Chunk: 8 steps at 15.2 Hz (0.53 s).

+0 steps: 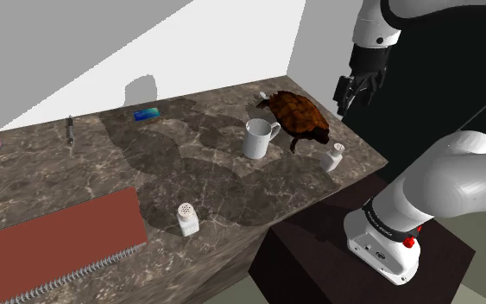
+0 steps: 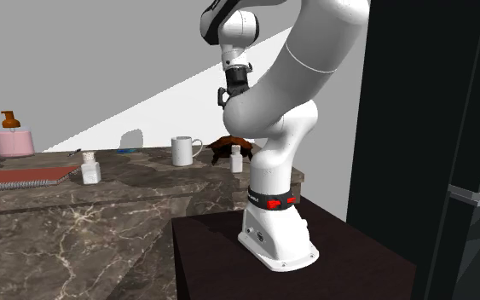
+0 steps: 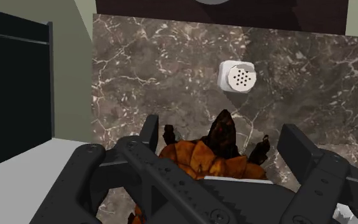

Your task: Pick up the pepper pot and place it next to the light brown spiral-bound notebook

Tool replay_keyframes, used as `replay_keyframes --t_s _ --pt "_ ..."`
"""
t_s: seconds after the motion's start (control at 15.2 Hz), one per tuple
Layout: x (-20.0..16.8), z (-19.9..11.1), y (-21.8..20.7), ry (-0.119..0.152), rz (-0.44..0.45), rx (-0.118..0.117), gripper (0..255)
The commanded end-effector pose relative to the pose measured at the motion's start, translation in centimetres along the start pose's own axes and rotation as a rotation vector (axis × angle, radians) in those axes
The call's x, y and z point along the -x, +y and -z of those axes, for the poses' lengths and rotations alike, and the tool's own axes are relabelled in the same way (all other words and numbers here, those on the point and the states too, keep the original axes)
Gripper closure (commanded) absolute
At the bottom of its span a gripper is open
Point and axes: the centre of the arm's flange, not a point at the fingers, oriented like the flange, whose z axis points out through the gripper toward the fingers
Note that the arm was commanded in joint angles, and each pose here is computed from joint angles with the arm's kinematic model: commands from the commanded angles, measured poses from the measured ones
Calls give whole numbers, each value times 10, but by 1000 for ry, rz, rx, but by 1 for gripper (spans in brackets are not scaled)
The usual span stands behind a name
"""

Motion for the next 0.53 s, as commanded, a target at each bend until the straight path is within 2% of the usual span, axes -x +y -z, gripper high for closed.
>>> replay_keyframes --t_s 0.0,0.4,0.46 --pt "-1 -28 -7 -1 -1 -16 0" --pt "-8 -101 -28 -8 -3 -62 0" --pt "-8 -106 -28 -8 -3 -62 0"
